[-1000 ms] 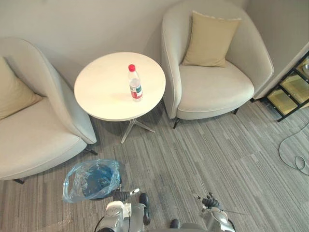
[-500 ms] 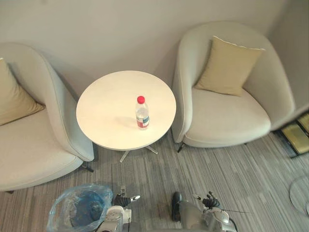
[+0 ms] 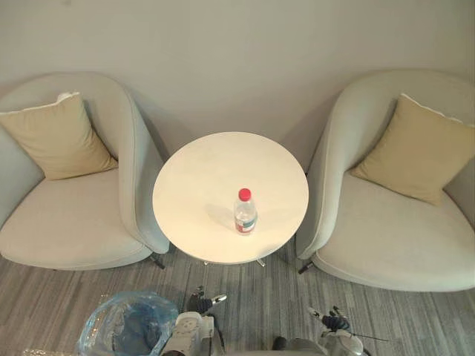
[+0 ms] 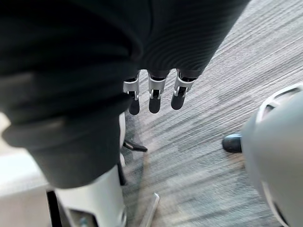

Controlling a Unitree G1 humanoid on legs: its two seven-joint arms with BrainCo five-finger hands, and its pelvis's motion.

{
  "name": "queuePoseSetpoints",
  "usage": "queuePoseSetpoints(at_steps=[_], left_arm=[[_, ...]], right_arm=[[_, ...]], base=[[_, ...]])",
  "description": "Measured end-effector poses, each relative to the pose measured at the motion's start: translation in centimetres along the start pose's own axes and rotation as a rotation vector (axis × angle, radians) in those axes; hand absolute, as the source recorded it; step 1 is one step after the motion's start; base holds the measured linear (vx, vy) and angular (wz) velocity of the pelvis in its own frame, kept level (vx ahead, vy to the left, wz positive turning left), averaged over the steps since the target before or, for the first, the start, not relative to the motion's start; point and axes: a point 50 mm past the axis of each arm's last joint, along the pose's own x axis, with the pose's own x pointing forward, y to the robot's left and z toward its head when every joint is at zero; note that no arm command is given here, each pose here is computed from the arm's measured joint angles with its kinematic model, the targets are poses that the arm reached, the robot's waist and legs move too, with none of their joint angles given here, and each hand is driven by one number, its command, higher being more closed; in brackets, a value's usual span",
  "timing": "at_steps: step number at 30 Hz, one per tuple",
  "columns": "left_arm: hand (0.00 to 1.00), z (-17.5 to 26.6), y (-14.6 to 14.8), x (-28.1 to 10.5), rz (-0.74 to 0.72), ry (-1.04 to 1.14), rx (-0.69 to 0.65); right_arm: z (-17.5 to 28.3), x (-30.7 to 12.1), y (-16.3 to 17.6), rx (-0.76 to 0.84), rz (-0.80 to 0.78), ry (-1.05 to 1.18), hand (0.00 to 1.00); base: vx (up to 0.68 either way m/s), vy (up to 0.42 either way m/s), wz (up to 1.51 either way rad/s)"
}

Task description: Gather rubbish on tea table into small bin, then transfer packed bag to large trash can.

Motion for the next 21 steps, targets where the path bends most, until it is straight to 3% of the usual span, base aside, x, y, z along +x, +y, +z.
queuePoseSetpoints(at_steps=[9, 21], left_arm=[[0.00, -1.1, 1.5, -0.1, 0.025, 0.037, 0.062], [0.00, -1.5, 2.2, -0.3, 0.029, 0.043, 0.123]], right_arm=[[0.9, 0.1, 1.3, -0.208, 0.035, -0.055, 0.00], [11.1, -3.7, 4.5, -0.378, 0.164, -0.644, 0.00]], base=[[0.02, -0.002, 0.12], [-0.03, 0.033, -0.05]])
